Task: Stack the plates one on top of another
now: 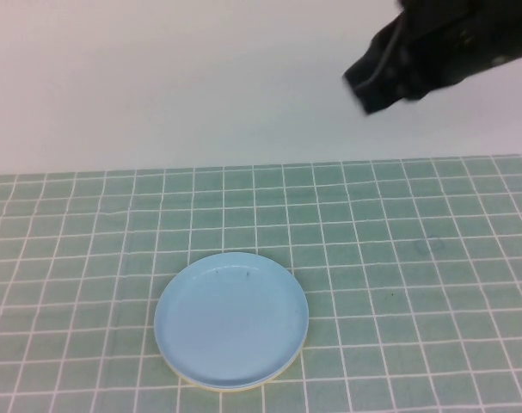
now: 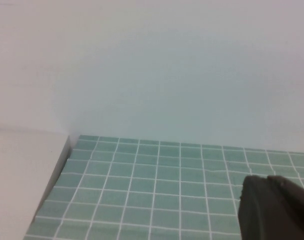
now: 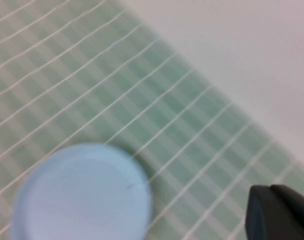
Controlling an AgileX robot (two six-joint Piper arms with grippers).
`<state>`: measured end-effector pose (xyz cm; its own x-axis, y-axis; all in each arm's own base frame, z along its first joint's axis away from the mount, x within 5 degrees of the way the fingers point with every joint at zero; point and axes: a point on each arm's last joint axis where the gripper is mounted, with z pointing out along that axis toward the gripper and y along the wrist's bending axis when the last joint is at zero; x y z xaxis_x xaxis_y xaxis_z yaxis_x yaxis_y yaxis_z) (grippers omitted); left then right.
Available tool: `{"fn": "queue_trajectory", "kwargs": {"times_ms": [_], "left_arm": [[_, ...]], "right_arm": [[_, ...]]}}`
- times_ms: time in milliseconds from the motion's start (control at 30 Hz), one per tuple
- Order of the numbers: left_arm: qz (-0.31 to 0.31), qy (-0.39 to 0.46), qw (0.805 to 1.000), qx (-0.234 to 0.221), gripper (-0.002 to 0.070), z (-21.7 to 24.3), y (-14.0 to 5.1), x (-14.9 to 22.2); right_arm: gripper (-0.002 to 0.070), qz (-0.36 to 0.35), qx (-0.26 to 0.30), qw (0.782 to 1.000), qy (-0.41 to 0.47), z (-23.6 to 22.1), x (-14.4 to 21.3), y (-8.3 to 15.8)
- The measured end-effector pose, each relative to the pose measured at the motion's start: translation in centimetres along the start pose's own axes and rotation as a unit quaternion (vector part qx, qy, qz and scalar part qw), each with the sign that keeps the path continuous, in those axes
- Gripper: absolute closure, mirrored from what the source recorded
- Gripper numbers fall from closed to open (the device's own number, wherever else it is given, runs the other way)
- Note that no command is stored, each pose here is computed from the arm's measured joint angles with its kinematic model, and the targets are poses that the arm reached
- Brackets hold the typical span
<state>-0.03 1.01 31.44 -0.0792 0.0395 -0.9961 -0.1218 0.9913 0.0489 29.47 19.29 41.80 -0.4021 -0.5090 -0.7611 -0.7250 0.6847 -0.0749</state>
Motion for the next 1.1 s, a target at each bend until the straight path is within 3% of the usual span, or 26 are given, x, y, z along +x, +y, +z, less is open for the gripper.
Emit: {"fn": "queue_trajectory", "kwargs": {"times_ms": [267, 533, 833, 1100], "left_arm": [[-0.005, 0.000, 1.000, 0.000, 0.0676, 0.0, 0.0, 0.0], [-0.014, 0.009, 1.000, 0.006, 0.0676, 0.3, -0.2, 0.5], [-0.004, 0.048, 0.999, 0.016, 0.0676, 3.6, -0.9, 5.5], [-0.010, 0.049, 0.998, 0.032, 0.0676, 6.0, -1.7, 11.2]], "right_arm": [[0.0676, -0.001, 0.131, 0.984, -0.119, -9.1, 1.8, -2.1], [0.0676, 0.039, 0.215, 0.961, -0.167, -14.9, 11.6, -0.6], [0.0676, 0.158, 0.300, 0.917, -0.211, -12.4, 26.3, 2.4], [0.0676, 0.183, 0.325, 0.897, -0.238, -9.5, 34.2, 5.2]]}}
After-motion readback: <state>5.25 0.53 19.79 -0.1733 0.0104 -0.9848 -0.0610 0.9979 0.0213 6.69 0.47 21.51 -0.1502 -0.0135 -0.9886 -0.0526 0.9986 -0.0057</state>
